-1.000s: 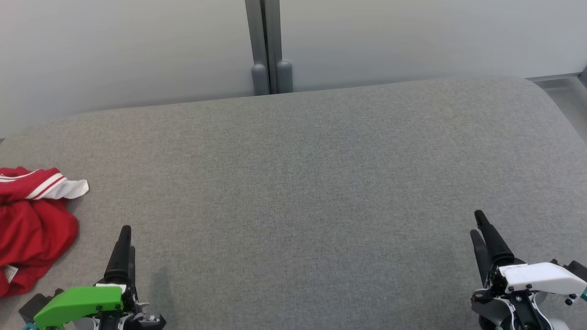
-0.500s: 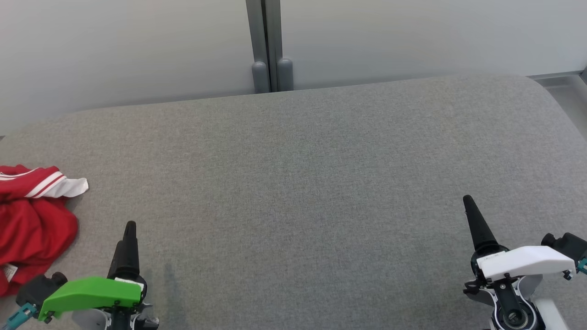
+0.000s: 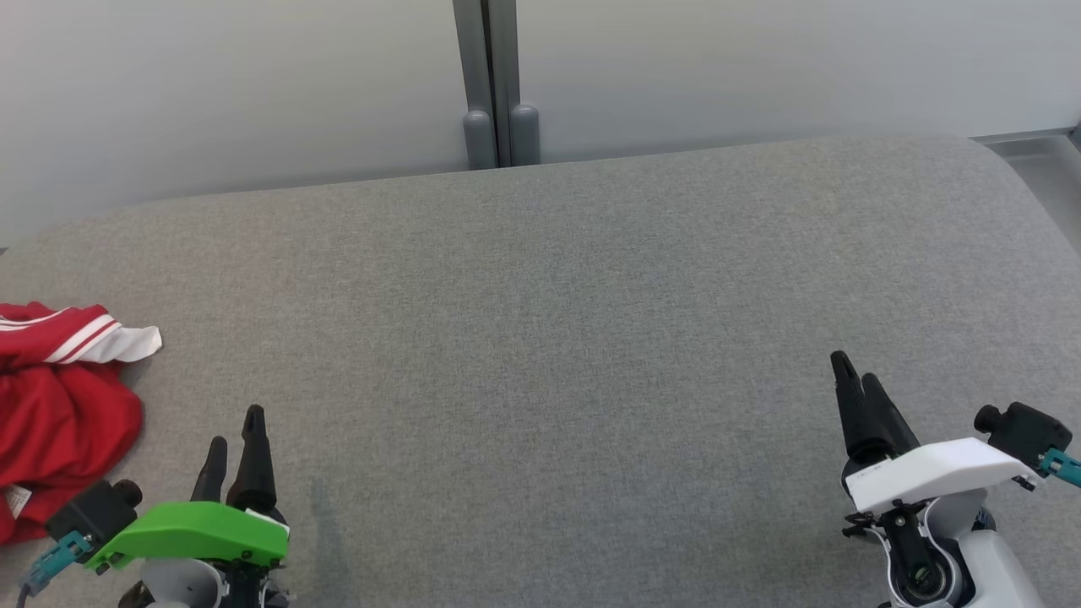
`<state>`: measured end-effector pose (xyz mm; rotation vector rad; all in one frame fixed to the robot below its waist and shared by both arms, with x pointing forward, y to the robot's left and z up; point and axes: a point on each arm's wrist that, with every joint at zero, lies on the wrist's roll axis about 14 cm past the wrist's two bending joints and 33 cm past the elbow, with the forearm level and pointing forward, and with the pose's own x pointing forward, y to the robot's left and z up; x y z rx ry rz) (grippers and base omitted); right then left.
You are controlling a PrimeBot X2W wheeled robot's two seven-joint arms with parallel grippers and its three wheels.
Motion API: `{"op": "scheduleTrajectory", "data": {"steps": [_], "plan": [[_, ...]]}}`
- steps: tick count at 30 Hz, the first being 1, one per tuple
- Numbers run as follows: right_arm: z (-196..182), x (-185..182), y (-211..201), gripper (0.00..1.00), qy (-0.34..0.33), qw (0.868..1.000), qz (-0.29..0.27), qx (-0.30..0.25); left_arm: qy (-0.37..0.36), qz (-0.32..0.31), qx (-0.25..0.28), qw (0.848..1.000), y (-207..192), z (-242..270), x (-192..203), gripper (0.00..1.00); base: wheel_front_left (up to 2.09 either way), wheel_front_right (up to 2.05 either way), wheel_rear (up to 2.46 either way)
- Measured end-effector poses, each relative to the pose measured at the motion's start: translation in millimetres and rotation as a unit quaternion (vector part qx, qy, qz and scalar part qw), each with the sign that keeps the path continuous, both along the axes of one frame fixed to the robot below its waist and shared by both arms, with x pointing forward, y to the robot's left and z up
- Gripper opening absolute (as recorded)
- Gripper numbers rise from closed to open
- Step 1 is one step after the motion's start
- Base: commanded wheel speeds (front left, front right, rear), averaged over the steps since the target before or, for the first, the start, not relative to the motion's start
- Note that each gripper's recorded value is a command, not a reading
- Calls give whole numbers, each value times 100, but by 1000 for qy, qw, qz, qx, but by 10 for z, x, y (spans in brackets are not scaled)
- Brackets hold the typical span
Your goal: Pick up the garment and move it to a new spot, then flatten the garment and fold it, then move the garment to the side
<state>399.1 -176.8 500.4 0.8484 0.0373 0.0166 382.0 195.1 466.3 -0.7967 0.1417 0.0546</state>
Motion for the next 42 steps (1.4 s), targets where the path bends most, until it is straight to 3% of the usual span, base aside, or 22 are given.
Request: {"op": "scheduleTrajectory", "data": {"steps": [16,42], "plan": [[39,21,6,100,-16,993,2,-121,-8,-8,98,995,-6,9,22,100,0,0,0],[132,-15,189,100,-54,971,26,-230,-45,-52,215,974,-272,75,57,100,0,0,0]]}}
